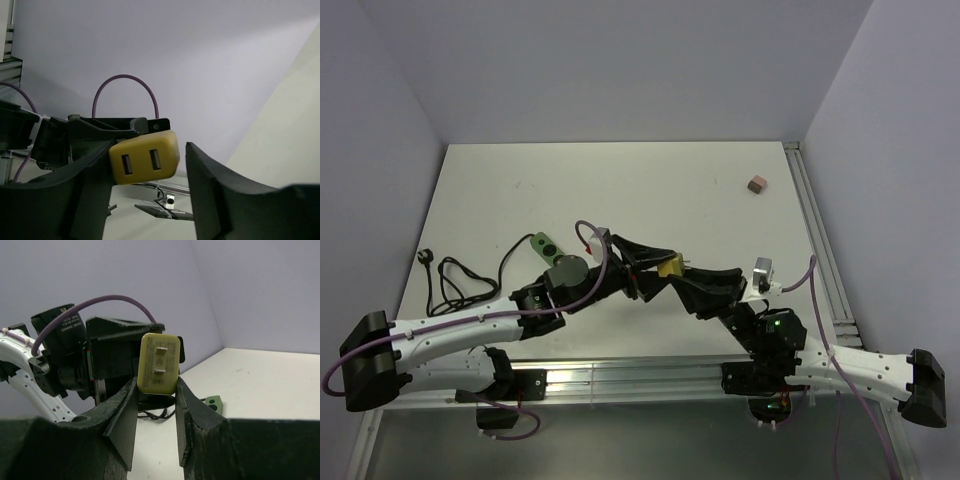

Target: Insert the plug

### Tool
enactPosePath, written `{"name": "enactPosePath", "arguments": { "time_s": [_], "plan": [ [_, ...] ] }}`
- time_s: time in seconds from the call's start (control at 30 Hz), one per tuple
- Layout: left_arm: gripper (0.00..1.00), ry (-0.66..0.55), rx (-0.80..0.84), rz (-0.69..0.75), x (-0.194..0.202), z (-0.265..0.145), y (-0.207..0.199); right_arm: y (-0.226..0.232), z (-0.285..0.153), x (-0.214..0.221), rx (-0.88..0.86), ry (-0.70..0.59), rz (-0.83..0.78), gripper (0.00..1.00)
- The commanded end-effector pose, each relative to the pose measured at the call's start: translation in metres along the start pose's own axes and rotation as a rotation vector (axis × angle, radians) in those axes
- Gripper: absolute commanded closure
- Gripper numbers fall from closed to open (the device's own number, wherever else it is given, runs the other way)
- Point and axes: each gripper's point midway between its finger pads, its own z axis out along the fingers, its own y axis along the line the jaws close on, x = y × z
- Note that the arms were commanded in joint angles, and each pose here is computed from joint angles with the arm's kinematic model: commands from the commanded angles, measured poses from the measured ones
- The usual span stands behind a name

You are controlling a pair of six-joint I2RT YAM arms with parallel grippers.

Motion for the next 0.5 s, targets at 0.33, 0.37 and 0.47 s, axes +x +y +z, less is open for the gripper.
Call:
{"name": "enactPosePath", "arguments": {
  "time_s": [0.33,0.37,0.47],
  "plan": [
    [1.00,0.074,0.180,-0.188,0.015,-0.016,-0.062,-0.009,-0.001,0.020,0.064,0.117,-0.010,0.89],
    [1.00,0.060,0.161,-0.163,0.012,-0.017,-0.058,-0.007,0.004,0.015,0.087,0.128,0.024,0.63],
    [1.00,-0.034,0.068,0.009,-0.008,-0.025,-0.047,-0.013,-0.004,0.029,0.137,0.231,0.047,0.31]
  ]
}}
